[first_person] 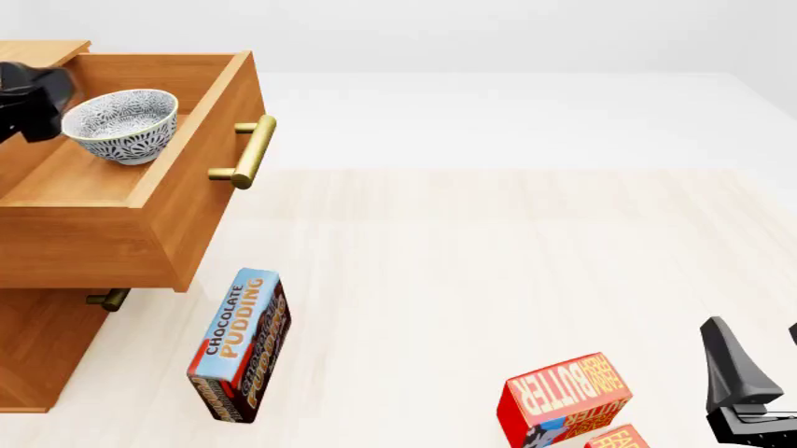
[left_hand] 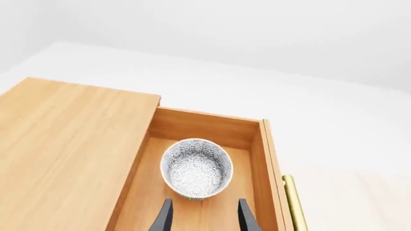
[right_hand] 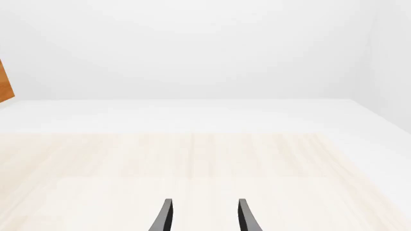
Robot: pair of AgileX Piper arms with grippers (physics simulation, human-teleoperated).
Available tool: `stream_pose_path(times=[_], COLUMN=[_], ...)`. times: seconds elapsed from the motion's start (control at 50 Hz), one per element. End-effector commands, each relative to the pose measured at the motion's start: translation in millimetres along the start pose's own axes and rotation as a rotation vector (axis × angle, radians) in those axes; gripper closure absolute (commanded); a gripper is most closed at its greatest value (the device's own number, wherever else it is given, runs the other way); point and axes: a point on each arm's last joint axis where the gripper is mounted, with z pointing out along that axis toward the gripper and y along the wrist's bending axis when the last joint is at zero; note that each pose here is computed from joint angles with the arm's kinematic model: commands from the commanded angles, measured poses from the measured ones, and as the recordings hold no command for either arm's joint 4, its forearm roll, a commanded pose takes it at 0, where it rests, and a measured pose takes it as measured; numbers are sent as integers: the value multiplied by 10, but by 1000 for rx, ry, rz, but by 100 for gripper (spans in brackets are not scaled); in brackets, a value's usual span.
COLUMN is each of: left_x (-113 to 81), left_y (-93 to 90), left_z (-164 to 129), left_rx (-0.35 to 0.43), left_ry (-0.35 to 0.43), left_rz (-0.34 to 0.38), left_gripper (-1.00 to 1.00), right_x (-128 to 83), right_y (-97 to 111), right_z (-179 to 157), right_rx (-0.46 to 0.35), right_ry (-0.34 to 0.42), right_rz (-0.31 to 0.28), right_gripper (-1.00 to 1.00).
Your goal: Put the bowl in the top drawer of the cabinet.
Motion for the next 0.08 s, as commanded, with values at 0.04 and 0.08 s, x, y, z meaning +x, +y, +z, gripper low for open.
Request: stream_pose_path(times=[0.04,0.08], left_x=[-25,-24], left_y=[-38,-36], left_z=[-249,-253], left_rx=[23,21], left_ry=[-15,-16], left_rz=[16,17], left_gripper=[-100,-100], right_x=[0,0], right_y=[0,0], right_z=[0,0], right_rx=[0,0], right_ry=[0,0], right_rz=[0,0], right_gripper=[-100,-100])
